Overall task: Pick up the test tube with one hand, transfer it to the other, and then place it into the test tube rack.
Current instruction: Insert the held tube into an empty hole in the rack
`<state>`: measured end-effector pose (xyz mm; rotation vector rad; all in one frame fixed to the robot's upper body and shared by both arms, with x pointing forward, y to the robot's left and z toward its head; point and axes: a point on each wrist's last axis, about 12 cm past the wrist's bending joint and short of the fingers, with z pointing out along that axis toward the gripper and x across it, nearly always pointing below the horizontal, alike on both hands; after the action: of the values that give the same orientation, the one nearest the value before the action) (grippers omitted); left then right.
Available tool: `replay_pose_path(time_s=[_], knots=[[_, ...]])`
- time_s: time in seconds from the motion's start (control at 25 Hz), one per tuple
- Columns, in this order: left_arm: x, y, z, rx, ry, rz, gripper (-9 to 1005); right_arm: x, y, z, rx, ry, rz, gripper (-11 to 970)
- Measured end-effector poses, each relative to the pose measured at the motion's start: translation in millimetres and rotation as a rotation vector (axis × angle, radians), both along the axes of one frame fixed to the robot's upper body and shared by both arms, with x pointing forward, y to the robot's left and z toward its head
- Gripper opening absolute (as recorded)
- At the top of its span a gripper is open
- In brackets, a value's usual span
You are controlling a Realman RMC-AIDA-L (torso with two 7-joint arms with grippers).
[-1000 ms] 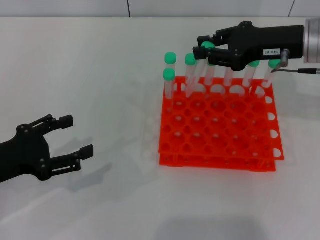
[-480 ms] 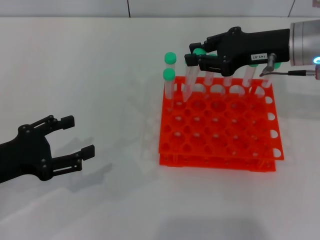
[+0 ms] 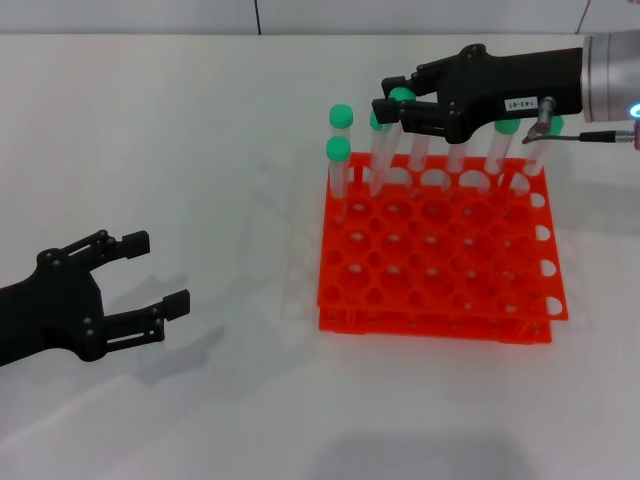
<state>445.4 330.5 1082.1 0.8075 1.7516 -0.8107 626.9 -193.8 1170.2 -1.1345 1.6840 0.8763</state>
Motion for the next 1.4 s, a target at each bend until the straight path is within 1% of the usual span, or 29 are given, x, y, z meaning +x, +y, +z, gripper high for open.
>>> replay_pose_path(time_s=[0.44, 0.76, 1.08, 1.4], knots=[[0.8, 0, 0.2, 0.002, -0.001, -0.003, 885, 1.2, 0, -6.6, -0.057, 0.007, -0.011, 267], [2.1, -3, -2.7, -0.009, 0.012, -0.007, 885, 0.4, 13, -14.6, -0.107, 0.007, 0.01, 268], [1.7, -3, -4.0, -0.009, 0.014, -0.009, 884, -0.5, 26, -17.0, -0.141, 0.0, 0.044, 269], [1.4, -3, -5.2, -0.01, 0.013, -0.01, 885, -1.5, 26, -18.3, -0.139, 0.001, 0.047, 271]])
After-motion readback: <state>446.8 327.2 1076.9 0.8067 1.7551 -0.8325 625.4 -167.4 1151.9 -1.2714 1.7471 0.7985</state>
